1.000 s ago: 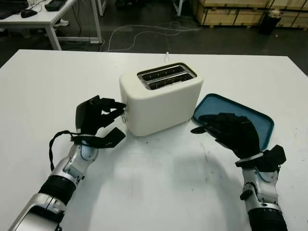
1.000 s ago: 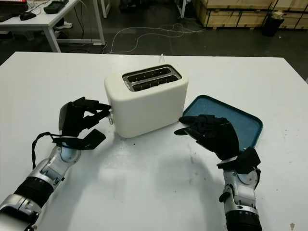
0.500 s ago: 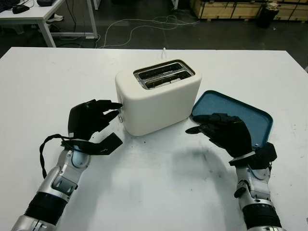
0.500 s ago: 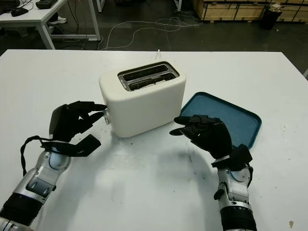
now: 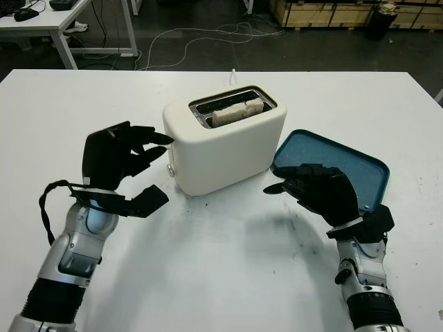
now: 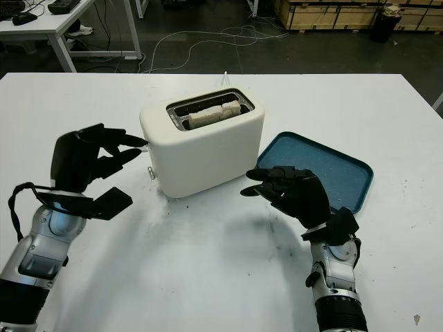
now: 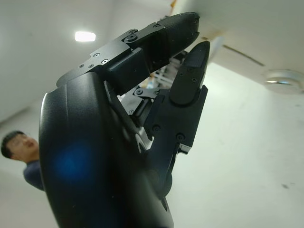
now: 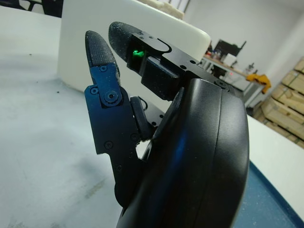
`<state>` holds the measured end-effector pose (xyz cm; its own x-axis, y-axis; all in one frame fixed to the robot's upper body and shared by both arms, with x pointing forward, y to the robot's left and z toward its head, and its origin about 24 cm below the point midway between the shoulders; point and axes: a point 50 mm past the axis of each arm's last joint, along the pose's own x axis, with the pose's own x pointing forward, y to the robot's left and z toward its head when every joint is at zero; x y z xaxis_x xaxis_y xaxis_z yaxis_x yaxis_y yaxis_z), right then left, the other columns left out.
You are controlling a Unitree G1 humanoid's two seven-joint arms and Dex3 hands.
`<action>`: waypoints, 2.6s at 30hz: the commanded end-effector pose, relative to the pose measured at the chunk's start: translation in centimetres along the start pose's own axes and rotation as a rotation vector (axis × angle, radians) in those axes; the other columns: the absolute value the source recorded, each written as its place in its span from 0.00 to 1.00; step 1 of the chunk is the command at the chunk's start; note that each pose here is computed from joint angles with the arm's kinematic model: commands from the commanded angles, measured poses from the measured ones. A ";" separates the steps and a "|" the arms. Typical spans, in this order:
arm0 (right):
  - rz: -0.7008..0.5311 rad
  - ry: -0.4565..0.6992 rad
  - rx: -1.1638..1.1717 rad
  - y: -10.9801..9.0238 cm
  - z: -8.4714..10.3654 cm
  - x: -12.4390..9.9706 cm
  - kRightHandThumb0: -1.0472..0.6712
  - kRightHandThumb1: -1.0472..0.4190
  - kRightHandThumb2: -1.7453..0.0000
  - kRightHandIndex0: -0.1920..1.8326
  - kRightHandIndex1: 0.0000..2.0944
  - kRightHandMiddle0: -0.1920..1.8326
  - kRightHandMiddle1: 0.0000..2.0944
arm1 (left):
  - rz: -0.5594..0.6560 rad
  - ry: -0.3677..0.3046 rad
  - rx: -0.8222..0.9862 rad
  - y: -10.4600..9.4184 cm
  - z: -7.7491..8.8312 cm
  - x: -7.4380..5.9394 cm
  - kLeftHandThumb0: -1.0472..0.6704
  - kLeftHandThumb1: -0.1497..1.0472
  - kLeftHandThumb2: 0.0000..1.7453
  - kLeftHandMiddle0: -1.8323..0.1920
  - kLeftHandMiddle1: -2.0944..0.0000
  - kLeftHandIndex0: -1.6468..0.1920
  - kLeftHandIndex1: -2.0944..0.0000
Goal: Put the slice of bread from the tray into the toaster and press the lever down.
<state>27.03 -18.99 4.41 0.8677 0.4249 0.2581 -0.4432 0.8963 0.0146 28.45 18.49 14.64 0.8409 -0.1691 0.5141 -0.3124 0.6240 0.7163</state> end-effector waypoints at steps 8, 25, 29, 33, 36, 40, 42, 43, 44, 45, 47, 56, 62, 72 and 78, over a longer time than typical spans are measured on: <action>0.002 -0.020 -0.006 0.1 0.3 0.2 0.30 0.09 0.99 0.67 0.11 0.66 0.00 | -0.210 -0.129 0.309 4.4 1.0 4.2 0.41 0.84 0.00 0.42 0.48 0.23 0.91; -0.008 -0.014 -0.012 0.3 0.3 0.1 0.30 0.09 0.99 0.67 0.11 0.66 0.00 | -0.761 -0.218 0.554 4.9 1.6 9.4 0.38 0.83 0.00 0.41 0.51 0.20 1.00; -0.010 -0.011 -0.005 0.3 0.3 0.1 0.30 0.09 0.99 0.67 0.12 0.65 0.00 | -0.821 -0.216 0.552 4.1 1.7 9.6 0.36 0.87 0.00 0.45 0.53 0.27 0.99; -0.010 -0.013 -0.008 0.3 0.3 0.0 0.30 0.09 0.99 0.67 0.12 0.65 0.00 | -0.828 -0.232 0.513 3.7 1.7 9.6 0.35 0.86 0.00 0.44 0.34 0.23 0.98; -0.008 -0.013 -0.002 0.2 0.3 0.0 0.30 0.09 0.99 0.67 0.12 0.65 0.00 | -0.819 -0.232 0.492 3.6 1.8 9.6 0.35 0.87 0.00 0.45 0.28 0.21 0.98; -0.006 -0.014 -0.004 0.3 0.3 0.0 0.30 0.09 0.99 0.66 0.12 0.65 0.00 | -0.790 -0.248 0.476 3.6 1.7 9.5 0.36 0.87 0.00 0.47 0.26 0.22 0.98; -0.004 -0.016 -0.004 0.3 0.2 0.0 0.31 0.09 0.99 0.66 0.12 0.65 0.00 | -0.777 -0.253 0.471 3.5 1.6 9.4 0.36 0.87 0.00 0.47 0.31 0.22 0.99; -0.003 -0.019 -0.001 0.3 0.2 0.0 0.31 0.09 0.99 0.66 0.12 0.65 0.00 | -0.772 -0.257 0.469 3.4 1.5 9.3 0.37 0.87 0.00 0.47 0.34 0.23 0.99; -0.003 -0.020 0.000 0.3 0.2 0.0 0.31 0.09 0.99 0.66 0.12 0.65 0.00 | -0.769 -0.259 0.467 3.3 1.5 9.3 0.36 0.87 0.00 0.46 0.36 0.23 0.99; -0.004 -0.019 0.001 0.4 0.2 0.1 0.31 0.09 0.99 0.66 0.12 0.66 0.00 | -0.768 -0.261 0.467 3.3 1.4 9.2 0.36 0.87 0.00 0.45 0.36 0.22 0.99; -0.002 -0.015 -0.008 0.4 0.2 0.1 0.30 0.09 0.99 0.66 0.12 0.66 0.00 | -0.772 -0.258 0.458 3.3 1.2 9.1 0.36 0.88 0.01 0.45 0.38 0.23 0.99; -0.001 -0.012 0.003 0.5 0.1 0.1 0.30 0.09 0.99 0.66 0.13 0.66 0.00 | -0.730 -0.253 0.456 3.6 0.7 8.7 0.36 0.89 0.04 0.50 0.40 0.17 0.95; -0.001 -0.013 -0.004 0.5 0.2 0.0 0.30 0.09 0.99 0.66 0.13 0.66 0.00 | -0.697 -0.262 0.393 2.6 -0.4 7.9 0.41 0.87 0.01 0.47 0.35 0.20 0.96; 0.003 -0.013 0.007 0.4 0.2 0.0 0.31 0.09 0.99 0.65 0.13 0.65 0.00 | -0.735 -0.201 0.354 2.1 -1.5 7.3 0.42 0.87 0.00 0.50 0.32 0.21 0.97; -0.001 -0.010 -0.010 0.4 0.2 0.0 0.30 0.09 0.99 0.66 0.14 0.66 0.00 | -0.730 -0.203 0.364 1.7 -1.7 7.3 0.42 0.86 0.00 0.50 0.33 0.21 0.97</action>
<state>26.81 -18.75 4.44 0.8677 0.4232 0.2608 -0.4415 0.8972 0.0131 34.80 19.75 19.95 0.8041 -0.5923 -0.0514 0.0959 0.0439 0.9944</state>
